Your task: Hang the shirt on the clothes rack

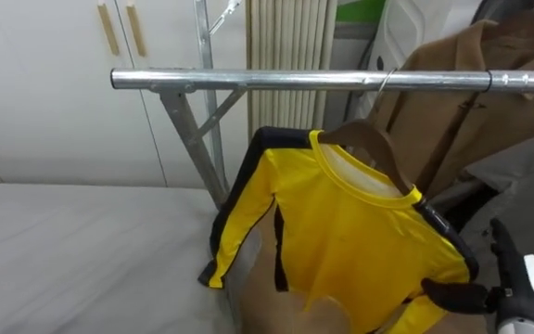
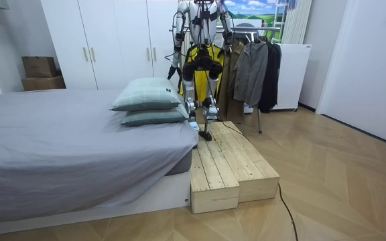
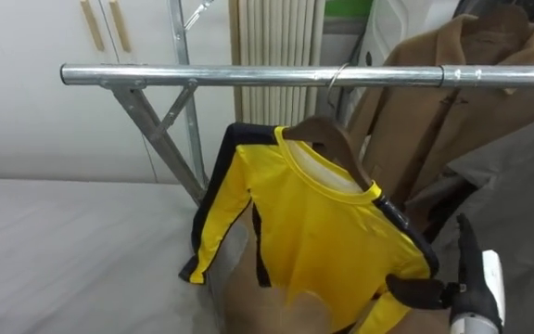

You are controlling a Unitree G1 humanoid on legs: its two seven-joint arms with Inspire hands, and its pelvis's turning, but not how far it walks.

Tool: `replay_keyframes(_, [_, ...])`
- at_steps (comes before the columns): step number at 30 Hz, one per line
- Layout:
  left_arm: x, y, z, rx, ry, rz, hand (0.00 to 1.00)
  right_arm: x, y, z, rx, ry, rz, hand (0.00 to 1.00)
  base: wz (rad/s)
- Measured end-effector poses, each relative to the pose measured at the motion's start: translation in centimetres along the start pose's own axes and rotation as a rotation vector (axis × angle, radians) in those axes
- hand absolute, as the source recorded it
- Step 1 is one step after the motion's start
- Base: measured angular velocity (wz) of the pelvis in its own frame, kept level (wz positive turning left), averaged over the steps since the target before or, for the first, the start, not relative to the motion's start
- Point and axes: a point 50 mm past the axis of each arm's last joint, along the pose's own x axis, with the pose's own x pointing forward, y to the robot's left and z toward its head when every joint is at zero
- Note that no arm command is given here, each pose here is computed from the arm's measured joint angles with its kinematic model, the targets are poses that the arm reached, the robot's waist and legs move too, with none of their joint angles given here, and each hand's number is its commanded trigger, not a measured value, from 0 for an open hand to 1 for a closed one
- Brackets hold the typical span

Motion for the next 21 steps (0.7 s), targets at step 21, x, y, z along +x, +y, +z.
replay_keyframes(21, [-0.9, -0.9, -2.1, -0.026, 0.078, -0.013, 0.0, -9.0, 1.5, -13.5, 0.026, 0.602, 0.119, 0.0, -0.01])
